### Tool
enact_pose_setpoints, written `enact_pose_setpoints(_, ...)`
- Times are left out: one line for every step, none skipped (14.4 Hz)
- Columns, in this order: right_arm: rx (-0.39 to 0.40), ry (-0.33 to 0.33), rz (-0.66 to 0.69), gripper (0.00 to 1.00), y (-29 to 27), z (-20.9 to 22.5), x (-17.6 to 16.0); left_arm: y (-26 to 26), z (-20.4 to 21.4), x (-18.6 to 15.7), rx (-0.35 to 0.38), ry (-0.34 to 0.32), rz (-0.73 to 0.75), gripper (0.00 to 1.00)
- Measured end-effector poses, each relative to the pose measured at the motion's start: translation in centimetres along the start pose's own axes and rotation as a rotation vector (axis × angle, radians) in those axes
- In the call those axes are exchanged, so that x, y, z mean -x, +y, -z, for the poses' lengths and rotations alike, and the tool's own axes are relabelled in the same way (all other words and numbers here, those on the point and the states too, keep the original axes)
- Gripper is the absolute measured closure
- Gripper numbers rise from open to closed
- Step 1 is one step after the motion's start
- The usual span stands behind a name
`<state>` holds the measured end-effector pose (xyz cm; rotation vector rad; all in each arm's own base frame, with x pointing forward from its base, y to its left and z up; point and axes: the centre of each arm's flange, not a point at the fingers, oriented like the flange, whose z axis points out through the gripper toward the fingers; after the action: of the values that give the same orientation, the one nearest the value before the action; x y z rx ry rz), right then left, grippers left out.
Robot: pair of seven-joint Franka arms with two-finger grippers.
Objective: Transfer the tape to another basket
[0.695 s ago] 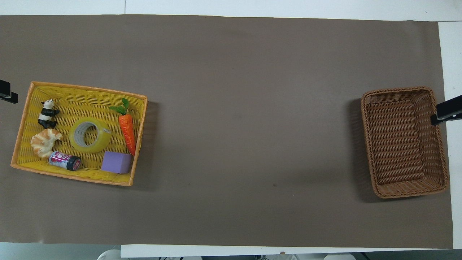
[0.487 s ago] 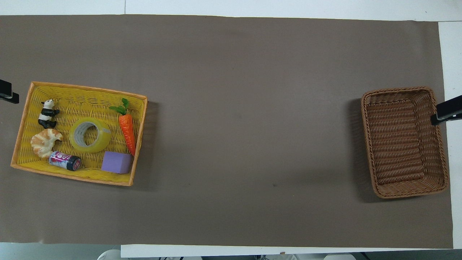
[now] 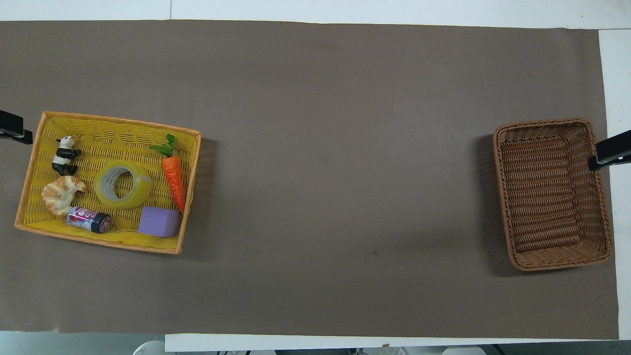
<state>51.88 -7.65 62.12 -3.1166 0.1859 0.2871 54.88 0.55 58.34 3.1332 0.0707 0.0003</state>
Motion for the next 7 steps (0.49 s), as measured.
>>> enact_pose_setpoints(0.0, 0.0, 0.0, 0.0, 0.0, 0.0, 0.0, 0.2, -2.2, 0.3, 0.002, 0.052, -0.004, 0.0)
enact_pose_setpoints(0.0, 0.0, 0.0, 0.0, 0.0, 0.0, 0.0, 0.3, -4.7, 1.1, 0.003, 0.073, -0.007, 0.0)
enact_pose_setpoints(0.0, 0.0, 0.0, 0.0, 0.0, 0.0, 0.0, 0.2, -7.2, 2.1, 0.003, 0.064, -0.014, 0.0)
enact_pose_setpoints(0.0, 0.0, 0.0, 0.0, 0.0, 0.0, 0.0, -0.1, -9.3, 3.0, 0.002, 0.047, -0.031, 0.0)
enact_pose_setpoints(0.0, 0.0, 0.0, 0.0, 0.0, 0.0, 0.0, -0.6, -11.0, 3.7, 0.001, 0.032, -0.054, 0.0)
enact_pose_setpoints(0.0, 0.0, 0.0, 0.0, 0.0, 0.0, 0.0, -1.1, -12.6, 4.2, 0.001, 0.026, -0.071, 0.0)
enact_pose_setpoints(0.0, 0.0, 0.0, 0.0, 0.0, 0.0, 0.0, -1.5, -14.3, 4.4, 0.0, 0.032, -0.08, 0.0)
